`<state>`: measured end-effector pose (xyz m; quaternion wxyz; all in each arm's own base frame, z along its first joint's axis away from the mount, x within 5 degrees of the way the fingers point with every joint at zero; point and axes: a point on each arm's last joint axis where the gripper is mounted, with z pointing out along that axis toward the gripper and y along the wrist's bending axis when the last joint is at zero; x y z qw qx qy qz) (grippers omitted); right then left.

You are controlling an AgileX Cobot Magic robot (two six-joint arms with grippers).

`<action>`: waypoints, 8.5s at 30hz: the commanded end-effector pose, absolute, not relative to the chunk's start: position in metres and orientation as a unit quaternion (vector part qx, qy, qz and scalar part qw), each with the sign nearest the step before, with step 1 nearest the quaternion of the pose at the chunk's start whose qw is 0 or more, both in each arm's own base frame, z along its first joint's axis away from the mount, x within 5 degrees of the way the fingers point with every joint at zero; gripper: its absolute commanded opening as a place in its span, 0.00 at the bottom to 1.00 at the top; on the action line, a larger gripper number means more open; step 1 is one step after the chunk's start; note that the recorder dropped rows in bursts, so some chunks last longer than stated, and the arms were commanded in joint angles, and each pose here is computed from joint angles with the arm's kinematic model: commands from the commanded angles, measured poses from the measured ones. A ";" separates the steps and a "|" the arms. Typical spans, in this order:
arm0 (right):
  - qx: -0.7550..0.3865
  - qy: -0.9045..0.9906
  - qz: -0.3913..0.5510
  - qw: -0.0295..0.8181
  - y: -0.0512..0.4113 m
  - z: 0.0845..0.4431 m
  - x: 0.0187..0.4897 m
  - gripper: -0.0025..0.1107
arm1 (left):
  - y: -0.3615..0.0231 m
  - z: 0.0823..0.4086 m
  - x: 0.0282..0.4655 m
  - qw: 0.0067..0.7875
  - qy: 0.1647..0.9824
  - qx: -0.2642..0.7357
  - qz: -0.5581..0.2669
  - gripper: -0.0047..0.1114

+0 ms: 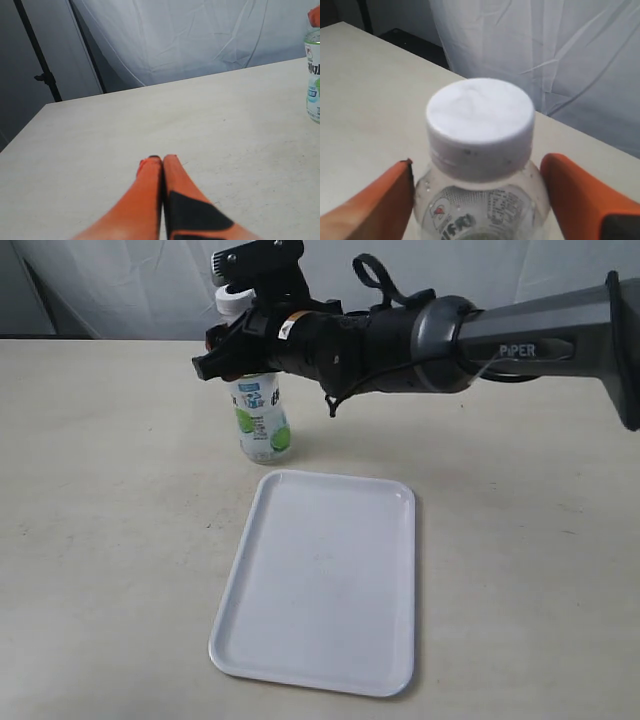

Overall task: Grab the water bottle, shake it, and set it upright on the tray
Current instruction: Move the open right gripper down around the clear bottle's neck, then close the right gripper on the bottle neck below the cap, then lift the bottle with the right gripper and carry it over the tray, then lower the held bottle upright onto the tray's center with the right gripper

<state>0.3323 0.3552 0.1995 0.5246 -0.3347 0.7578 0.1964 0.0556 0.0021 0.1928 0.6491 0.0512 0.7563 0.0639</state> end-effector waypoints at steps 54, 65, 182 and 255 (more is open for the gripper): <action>-0.336 0.804 0.207 0.444 0.362 0.173 0.320 0.04 | 0.002 0.192 0.055 0.651 0.755 0.049 0.062 0.04; -0.317 0.768 0.236 0.505 0.352 0.244 0.312 0.01 | 0.002 0.192 0.055 0.651 0.755 0.049 0.062 0.04; -0.355 0.727 0.257 0.528 0.222 0.298 0.165 0.01 | 0.002 0.192 0.055 0.651 0.755 0.049 0.061 0.04; -0.344 0.750 0.235 0.513 0.210 0.293 0.177 0.01 | 0.002 0.192 0.055 0.651 0.755 0.050 0.062 0.04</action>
